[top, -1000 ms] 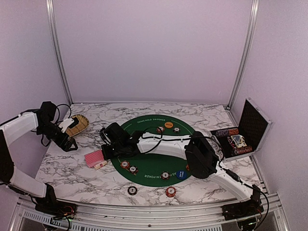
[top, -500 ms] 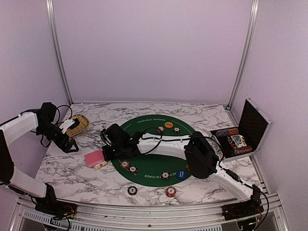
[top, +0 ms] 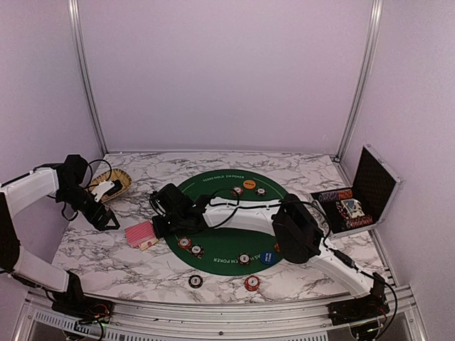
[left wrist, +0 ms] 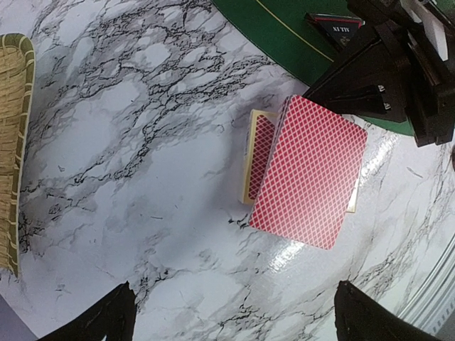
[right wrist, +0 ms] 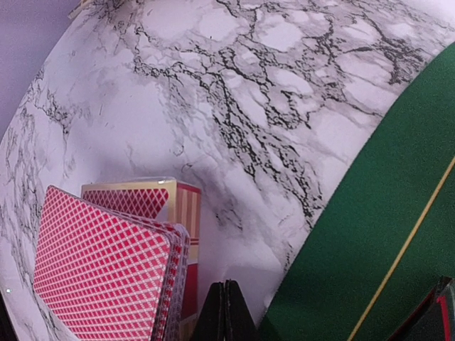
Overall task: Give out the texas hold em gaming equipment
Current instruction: Pick up the face-down deck piles.
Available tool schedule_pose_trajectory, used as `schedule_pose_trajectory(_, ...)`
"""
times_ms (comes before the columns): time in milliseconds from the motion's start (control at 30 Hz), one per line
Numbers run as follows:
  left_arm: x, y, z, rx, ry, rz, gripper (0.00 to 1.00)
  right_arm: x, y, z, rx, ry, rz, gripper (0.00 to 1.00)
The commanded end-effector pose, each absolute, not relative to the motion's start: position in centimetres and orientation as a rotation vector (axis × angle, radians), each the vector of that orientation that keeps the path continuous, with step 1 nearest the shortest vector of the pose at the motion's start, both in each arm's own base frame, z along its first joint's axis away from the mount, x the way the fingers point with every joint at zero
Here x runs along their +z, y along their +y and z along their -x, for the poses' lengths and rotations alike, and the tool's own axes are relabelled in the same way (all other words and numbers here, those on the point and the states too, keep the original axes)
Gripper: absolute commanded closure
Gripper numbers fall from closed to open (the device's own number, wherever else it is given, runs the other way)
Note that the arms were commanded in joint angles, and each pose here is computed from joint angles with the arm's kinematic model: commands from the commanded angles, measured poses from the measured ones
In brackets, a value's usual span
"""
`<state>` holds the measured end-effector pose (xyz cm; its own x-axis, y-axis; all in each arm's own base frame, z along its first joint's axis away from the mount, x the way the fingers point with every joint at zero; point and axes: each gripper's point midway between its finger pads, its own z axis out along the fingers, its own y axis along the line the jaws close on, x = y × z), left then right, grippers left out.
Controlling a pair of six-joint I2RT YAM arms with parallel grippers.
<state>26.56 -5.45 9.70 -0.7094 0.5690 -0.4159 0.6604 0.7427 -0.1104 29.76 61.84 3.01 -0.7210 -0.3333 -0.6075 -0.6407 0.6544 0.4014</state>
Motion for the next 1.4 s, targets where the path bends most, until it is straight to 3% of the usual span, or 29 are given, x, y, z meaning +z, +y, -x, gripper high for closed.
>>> schedule_pose_trajectory(0, 9.7, -6.0, -25.5, -0.383, 2.581, -0.997, 0.01, 5.5, 63.1, -28.9, 0.869, 2.327, 0.788, 1.00)
schedule_pose_trajectory(733, 7.3, -9.7, -23.7, -0.349, 2.507, -1.328, 0.01, 7.9, 60.3, -30.7, 0.858, 2.340, 0.697, 1.00)
schedule_pose_trajectory(933, 7.1, -10.2, -24.0, -0.346, 2.468, -1.424, 0.01, 10.8, 58.8, -30.8, 0.897, 2.303, 0.655, 0.68)
schedule_pose_trajectory(1233, 5.9, -10.5, -24.3, -0.330, 2.451, -1.545, 0.01, 14.1, 57.9, -29.8, 0.989, 2.271, 0.629, 0.52)
schedule_pose_trajectory(1367, 5.5, -10.6, -24.3, -0.331, 2.458, -1.568, 0.01, 15.2, 57.3, -29.6, 1.010, 2.258, 0.608, 0.39)
